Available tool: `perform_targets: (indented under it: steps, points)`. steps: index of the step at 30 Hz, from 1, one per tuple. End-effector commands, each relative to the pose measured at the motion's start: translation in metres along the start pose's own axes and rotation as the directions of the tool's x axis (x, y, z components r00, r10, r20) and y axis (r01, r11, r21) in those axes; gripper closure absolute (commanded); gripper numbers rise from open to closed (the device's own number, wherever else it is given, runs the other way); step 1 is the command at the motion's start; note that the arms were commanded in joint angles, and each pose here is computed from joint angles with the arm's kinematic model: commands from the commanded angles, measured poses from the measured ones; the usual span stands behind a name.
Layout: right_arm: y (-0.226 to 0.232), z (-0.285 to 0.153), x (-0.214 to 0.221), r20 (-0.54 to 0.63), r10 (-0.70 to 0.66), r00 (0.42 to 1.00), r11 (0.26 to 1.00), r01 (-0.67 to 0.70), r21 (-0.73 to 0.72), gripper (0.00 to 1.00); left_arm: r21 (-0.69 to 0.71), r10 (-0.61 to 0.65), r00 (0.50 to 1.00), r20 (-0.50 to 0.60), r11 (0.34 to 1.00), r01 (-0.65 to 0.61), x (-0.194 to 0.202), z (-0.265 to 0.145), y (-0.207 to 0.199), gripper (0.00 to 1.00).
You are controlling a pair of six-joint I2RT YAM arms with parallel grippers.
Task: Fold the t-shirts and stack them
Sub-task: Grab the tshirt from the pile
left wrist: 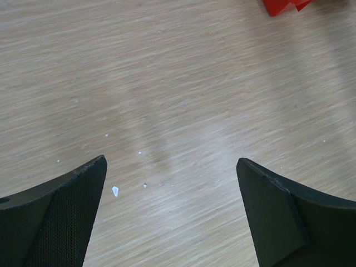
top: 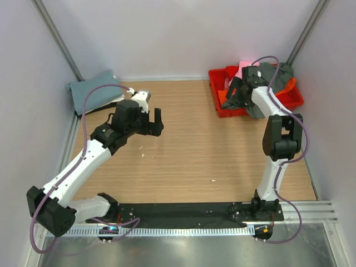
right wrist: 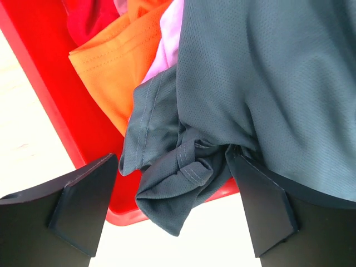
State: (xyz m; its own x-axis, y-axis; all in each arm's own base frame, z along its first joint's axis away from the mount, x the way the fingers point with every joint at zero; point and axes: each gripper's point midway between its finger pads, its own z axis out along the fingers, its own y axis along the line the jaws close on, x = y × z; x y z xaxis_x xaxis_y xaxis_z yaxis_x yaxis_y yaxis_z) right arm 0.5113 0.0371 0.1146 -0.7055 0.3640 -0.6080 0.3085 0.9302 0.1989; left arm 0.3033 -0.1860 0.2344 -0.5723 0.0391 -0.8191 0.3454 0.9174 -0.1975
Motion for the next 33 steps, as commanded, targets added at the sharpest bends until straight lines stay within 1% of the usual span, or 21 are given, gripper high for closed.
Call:
perform_targets:
  steps: [1, 5, 6, 11, 14, 16, 17, 18, 19, 20, 21, 23, 24, 26, 28, 29, 31, 32, 33]
  points:
    - [0.009, -0.041, -0.039, 0.123, -0.002, 0.992, 1.0, 0.005, -0.026, 0.06, -0.01, -0.012, 0.992, 0.122, 1.0, 0.014, -0.026, -0.012, 0.001, 0.0]
    - [0.01, -0.041, -0.036, 0.115, -0.014, 0.993, 1.0, 0.017, -0.026, 0.05, -0.038, -0.009, 0.992, 0.126, 0.999, 0.014, -0.027, -0.014, 0.006, 0.0]
    - [0.01, -0.039, -0.035, 0.109, -0.021, 0.994, 0.999, 0.024, -0.028, 0.08, -0.041, -0.009, 0.992, 0.127, 0.999, 0.014, -0.026, -0.014, 0.007, 0.0]
    - [0.012, -0.029, -0.028, 0.076, -0.046, 0.996, 0.999, 0.047, -0.017, 0.1, -0.061, -0.012, 0.988, 0.155, 0.998, 0.021, -0.029, -0.02, 0.012, 0.0]
    - [0.016, -0.022, -0.02, 0.056, -0.065, 0.996, 0.998, 0.066, -0.013, 0.15, -0.056, -0.012, 0.985, 0.174, 0.998, 0.022, -0.032, -0.024, 0.011, 0.0]
    - [0.017, -0.015, -0.012, 0.036, -0.081, 0.996, 0.997, 0.081, -0.004, 0.21, -0.063, -0.011, 0.983, 0.183, 0.998, 0.023, -0.033, -0.026, 0.013, 0.0]
    - [0.017, -0.013, -0.01, 0.03, -0.086, 0.996, 0.996, 0.086, -0.003, 0.26, -0.064, -0.01, 0.982, 0.19, 0.998, 0.022, -0.033, -0.027, 0.013, 0.0]
    - [0.017, -0.012, -0.008, 0.023, -0.089, 0.996, 0.996, 0.089, -0.001, 0.36, -0.062, -0.01, 0.98, 0.197, 0.998, 0.023, -0.035, -0.028, 0.013, 0.0]
    - [0.016, -0.009, -0.006, 0.018, -0.094, 0.995, 0.996, 0.094, 0.005, 0.42, -0.063, -0.009, 0.981, 0.195, 0.998, 0.021, -0.034, -0.028, 0.013, 0.0]
    - [0.016, -0.009, -0.005, 0.017, -0.095, 0.995, 0.996, 0.094, 0.007, 0.54, -0.064, -0.007, 0.981, 0.196, 0.998, 0.02, -0.033, -0.027, 0.014, 0.0]
    - [0.015, -0.008, -0.006, 0.02, -0.093, 0.995, 0.996, 0.093, 0.008, 0.58, -0.068, -0.008, 0.981, 0.194, 0.997, 0.022, -0.033, -0.027, 0.014, 0.0]
    - [0.016, -0.01, -0.009, 0.027, -0.097, 0.995, 0.995, 0.096, 0.011, 0.71, -0.07, -0.007, 0.981, 0.194, 0.997, 0.021, -0.033, -0.027, 0.014, 0.0]
    - [0.015, -0.012, -0.01, 0.031, -0.098, 0.995, 0.995, 0.097, 0.013, 0.82, -0.07, -0.007, 0.981, 0.193, 0.997, 0.02, -0.033, -0.027, 0.015, 0.0]
    - [0.017, -0.019, -0.017, 0.052, -0.095, 0.994, 0.995, 0.095, 0.008, 0.99, -0.073, -0.005, 0.981, 0.195, 0.997, 0.02, -0.034, -0.027, 0.015, 0.0]
    - [0.019, -0.028, -0.023, 0.068, -0.092, 0.993, 0.996, 0.092, 0.002, 0.99, -0.071, -0.007, 0.981, 0.196, 0.997, 0.021, -0.034, -0.028, 0.015, 0.0]
    - [0.023, -0.041, -0.034, 0.101, -0.084, 0.991, 0.996, 0.085, -0.011, 0.99, -0.072, -0.005, 0.98, 0.198, 0.997, 0.02, -0.034, -0.028, 0.015, 0.0]
    - [0.03, -0.058, -0.046, 0.131, -0.069, 0.989, 0.997, 0.073, -0.029, 0.99, -0.078, -0.007, 0.979, 0.202, 0.997, 0.023, -0.035, -0.03, 0.016, 0.0]
    - [0.042, -0.081, -0.065, 0.187, -0.061, 0.98, 0.996, 0.073, -0.06, 0.99, -0.082, -0.007, 0.978, 0.206, 0.996, 0.025, -0.036, -0.031, 0.017, 0.0]
    - [0.049, -0.094, -0.068, 0.192, -0.06, 0.979, 0.994, 0.075, -0.074, 0.99, -0.09, -0.007, 0.978, 0.21, 0.996, 0.027, -0.036, -0.032, 0.018, 0.0]
